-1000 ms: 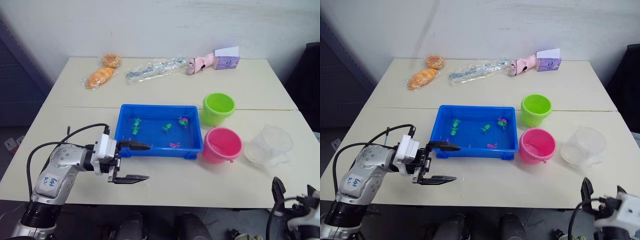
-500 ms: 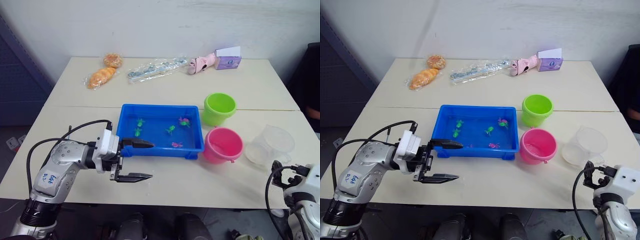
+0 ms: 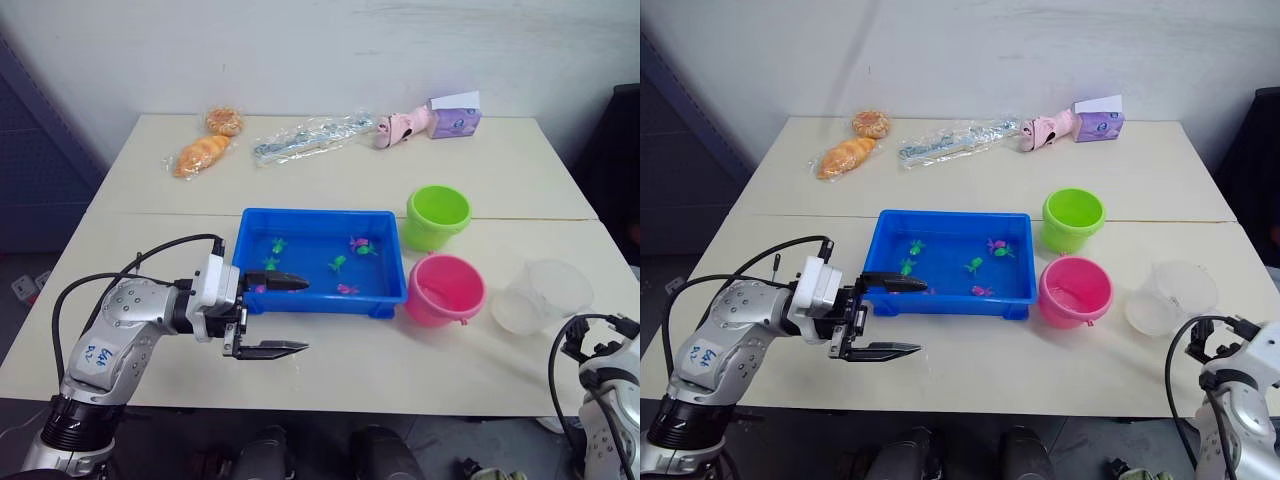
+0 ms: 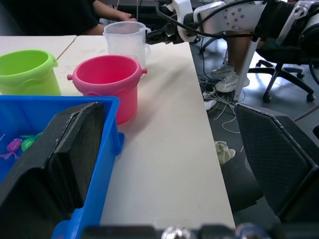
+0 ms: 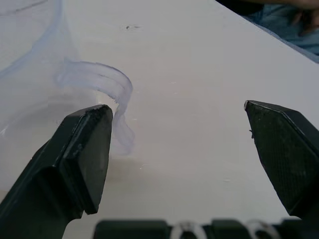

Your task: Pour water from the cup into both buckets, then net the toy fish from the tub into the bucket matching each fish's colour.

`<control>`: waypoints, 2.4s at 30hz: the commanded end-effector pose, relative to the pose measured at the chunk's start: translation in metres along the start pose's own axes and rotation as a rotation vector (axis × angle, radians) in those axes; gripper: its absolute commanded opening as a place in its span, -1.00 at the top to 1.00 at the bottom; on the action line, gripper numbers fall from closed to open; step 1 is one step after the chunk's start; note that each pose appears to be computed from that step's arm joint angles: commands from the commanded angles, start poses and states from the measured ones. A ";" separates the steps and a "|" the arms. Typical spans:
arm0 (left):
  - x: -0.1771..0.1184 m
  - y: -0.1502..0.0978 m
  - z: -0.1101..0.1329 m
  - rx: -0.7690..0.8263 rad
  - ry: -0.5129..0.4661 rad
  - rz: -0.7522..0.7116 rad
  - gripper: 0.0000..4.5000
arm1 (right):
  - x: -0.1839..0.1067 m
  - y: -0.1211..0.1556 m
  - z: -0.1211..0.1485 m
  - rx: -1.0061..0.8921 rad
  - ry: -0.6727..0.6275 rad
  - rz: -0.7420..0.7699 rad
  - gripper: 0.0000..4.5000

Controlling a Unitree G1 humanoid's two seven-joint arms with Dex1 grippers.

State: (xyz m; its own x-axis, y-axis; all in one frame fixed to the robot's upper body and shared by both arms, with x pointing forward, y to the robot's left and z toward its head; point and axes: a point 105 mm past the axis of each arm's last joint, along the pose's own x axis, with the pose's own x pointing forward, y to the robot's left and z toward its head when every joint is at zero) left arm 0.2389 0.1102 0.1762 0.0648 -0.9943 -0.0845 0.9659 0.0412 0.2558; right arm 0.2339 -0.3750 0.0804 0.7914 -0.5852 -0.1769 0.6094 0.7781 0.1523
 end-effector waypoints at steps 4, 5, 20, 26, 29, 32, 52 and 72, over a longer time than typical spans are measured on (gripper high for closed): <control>0.004 0.003 0.009 0.060 -0.013 -0.005 -0.99 | 0.011 -0.011 0.013 0.036 -0.032 -0.004 -1.00; 0.004 0.004 0.009 0.063 -0.013 -0.005 -0.99 | 0.012 -0.012 0.013 0.040 -0.030 0.000 -1.00; 0.014 0.013 0.005 0.084 -0.035 -0.010 -1.00 | 0.019 -0.003 0.021 0.115 -0.125 0.142 0.95; 0.017 0.018 0.003 0.074 -0.066 0.009 -1.00 | 0.011 0.005 0.038 0.126 -0.209 0.204 0.99; 0.017 0.021 0.003 0.057 -0.083 0.027 -1.00 | 0.002 0.007 0.065 0.042 -0.301 0.233 0.99; 0.017 0.022 0.001 0.039 -0.094 0.044 -1.00 | -0.007 0.015 0.090 -0.059 -0.352 0.280 0.99; 0.027 0.026 -0.006 -0.019 -0.132 0.027 -1.00 | -0.054 0.090 0.137 -0.715 -0.522 0.538 0.99; 0.029 0.030 -0.005 0.002 -0.125 0.051 -1.00 | -0.057 0.103 0.128 -0.938 -0.683 0.511 0.99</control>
State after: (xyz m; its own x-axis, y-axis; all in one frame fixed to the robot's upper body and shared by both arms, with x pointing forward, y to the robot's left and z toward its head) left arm 0.2714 0.0854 0.1701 0.0874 -0.9955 0.0359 0.9693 0.0933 0.2276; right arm 0.2598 -0.2938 0.2213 0.9729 0.0364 0.2284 0.1469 0.6653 -0.7320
